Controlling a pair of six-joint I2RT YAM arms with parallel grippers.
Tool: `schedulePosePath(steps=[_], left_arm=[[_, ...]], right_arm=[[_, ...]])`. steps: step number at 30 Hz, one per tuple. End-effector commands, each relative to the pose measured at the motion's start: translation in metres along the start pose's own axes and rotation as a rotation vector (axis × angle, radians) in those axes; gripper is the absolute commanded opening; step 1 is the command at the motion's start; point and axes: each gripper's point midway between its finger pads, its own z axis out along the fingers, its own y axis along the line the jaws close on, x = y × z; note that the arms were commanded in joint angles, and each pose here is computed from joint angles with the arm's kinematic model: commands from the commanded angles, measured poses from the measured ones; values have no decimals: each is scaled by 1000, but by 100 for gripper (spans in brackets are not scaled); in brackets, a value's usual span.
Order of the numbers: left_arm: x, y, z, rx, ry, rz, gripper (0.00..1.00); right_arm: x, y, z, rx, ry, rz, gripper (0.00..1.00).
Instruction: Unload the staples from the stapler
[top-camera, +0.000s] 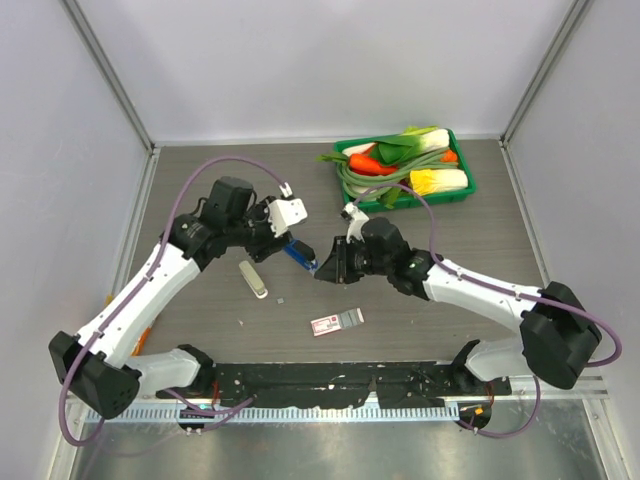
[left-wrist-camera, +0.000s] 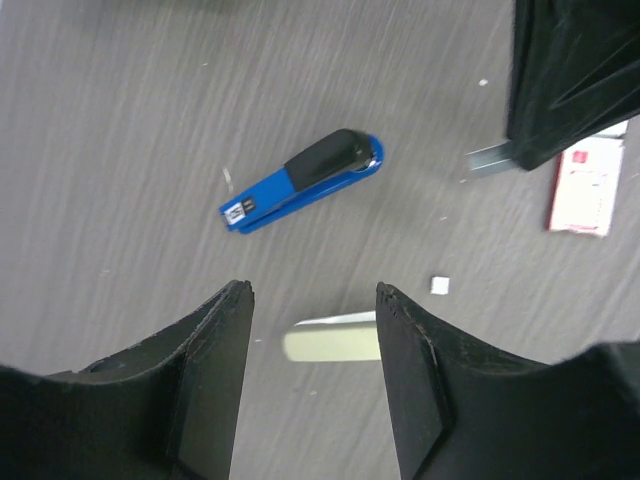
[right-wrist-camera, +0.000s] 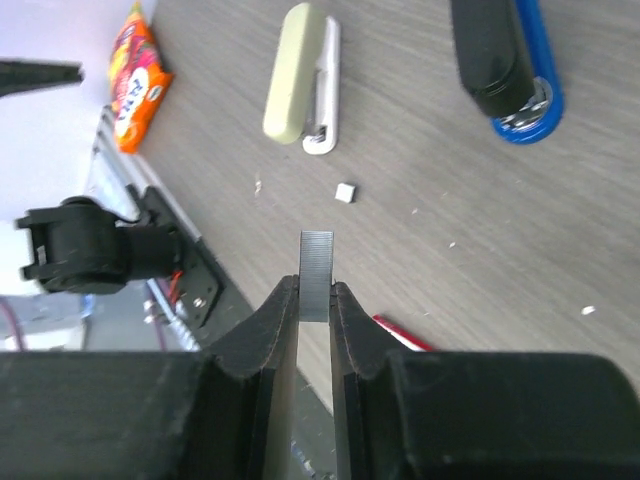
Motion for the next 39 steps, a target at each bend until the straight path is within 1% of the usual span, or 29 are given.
schedulePosePath(steps=[1,3,4,5,6,7,8,10,11,12,13,14,15,16,18,21,26,29,33,39], left_arm=[[-10,26,-13,-95,22,256,55],[-12,25,-20,-110,-11,346,55],[-27,24,-36,-157,-94,418,58],[-19,16,-31,-144,-98,524,59],[-32,11,-32,-173,-157,600,59],[-34,6,-35,-189,-184,658,61],[-29,-8,-34,-180,-201,747,61],[-29,-15,-35,-207,-238,839,62],[-18,-24,-32,-207,-253,879,62],[-27,-24,-35,-254,-301,955,61],[-14,-32,-24,-240,-307,986,61],[-15,-34,-25,-265,-337,1031,60],[-29,-37,-35,-323,-414,1106,60],[-20,-44,-28,-310,-422,1136,59],[-19,-49,-28,-321,-444,1198,59],[-17,-51,-21,-296,-443,1193,59],[-35,-43,-20,-323,-483,1115,57],[-46,-44,-21,-345,-522,1128,55],[-55,-46,-26,-380,-580,1137,49],[-48,-54,-24,-370,-593,1190,50]], right_arm=[[-1,44,-20,-217,94,91,1],[-7,48,-24,-245,98,101,1],[-8,49,-25,-253,102,111,1],[-11,49,-25,-258,99,117,1],[-12,51,-27,-276,101,120,1],[-14,52,-27,-283,103,138,1],[-19,55,-28,-303,88,139,1],[-21,57,-29,-332,90,165,1],[-26,62,-31,-357,80,182,1],[-27,62,-31,-365,78,189,1],[-27,66,-33,-384,85,192,1],[-29,68,-33,-398,82,201,1],[-30,70,-33,-407,83,208,1],[-32,72,-34,-420,83,213,1],[-35,79,-37,-452,81,214,1],[-35,81,-37,-470,83,233,1],[-36,86,-38,-513,77,263,1],[-39,88,-37,-528,67,270,1],[-45,93,-38,-551,57,274,1],[-47,99,-44,-584,47,278,1]])
